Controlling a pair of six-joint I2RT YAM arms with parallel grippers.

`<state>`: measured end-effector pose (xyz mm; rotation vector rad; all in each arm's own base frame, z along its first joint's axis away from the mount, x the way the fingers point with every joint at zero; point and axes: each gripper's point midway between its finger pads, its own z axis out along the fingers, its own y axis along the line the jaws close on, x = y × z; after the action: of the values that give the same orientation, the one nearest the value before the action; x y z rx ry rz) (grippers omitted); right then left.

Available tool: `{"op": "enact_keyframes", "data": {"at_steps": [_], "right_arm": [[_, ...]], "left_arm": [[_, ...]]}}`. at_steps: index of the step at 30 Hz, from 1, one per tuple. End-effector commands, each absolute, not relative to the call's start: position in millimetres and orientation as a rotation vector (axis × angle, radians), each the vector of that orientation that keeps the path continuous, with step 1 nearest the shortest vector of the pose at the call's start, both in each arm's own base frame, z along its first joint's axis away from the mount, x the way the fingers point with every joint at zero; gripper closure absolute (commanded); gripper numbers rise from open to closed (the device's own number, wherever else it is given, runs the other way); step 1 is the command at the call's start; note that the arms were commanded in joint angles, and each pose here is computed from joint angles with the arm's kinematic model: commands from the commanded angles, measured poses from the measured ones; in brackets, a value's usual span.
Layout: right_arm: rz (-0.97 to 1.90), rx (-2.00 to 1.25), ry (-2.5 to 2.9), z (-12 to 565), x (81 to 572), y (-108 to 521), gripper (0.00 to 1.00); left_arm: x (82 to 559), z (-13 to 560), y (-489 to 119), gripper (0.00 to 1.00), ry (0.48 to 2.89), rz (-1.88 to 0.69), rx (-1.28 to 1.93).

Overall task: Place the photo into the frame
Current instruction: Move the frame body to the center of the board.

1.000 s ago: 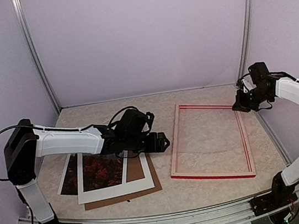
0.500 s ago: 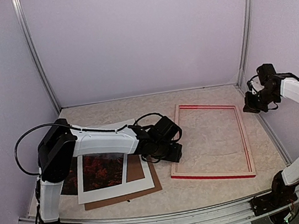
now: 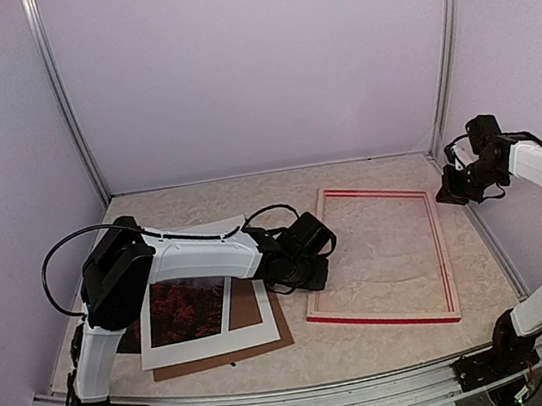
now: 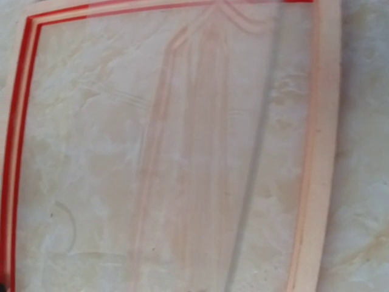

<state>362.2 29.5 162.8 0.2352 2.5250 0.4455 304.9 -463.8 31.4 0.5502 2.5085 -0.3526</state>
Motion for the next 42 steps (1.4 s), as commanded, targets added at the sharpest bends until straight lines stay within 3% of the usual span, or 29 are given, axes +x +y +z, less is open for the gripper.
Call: {"op": "enact_keyframes", "data": {"at_steps": [1, 10, 25, 33, 38, 42], "right_arm": [[0.533, 0.164, 2.462, 182, 362, 40, 1.00], [0.638, 0.085, 2.446, 190, 366, 55, 1.00], [0.800, -0.066, 2.411, 202, 368, 99, 1.00], [0.931, -0.161, 2.343, 236, 359, 143, 1.00], [0.961, -0.182, 2.308, 257, 354, 152, 1.00], [1.000, -0.200, 2.292, 266, 351, 161, 1.00]], "left_arm": [[302, 17, -450, 0.81, 2.538, -0.320, 0.446], [284, 11, -421, 1.00, 2.571, -0.413, 0.205], [252, -1, -357, 1.00, 2.578, -0.378, -0.084], [232, 13, -359, 1.00, 2.577, -0.387, -0.017], [227, 26, -360, 0.94, 2.565, -0.390, 0.012], [227, 39, -365, 0.75, 2.545, -0.401, 0.035]]}}
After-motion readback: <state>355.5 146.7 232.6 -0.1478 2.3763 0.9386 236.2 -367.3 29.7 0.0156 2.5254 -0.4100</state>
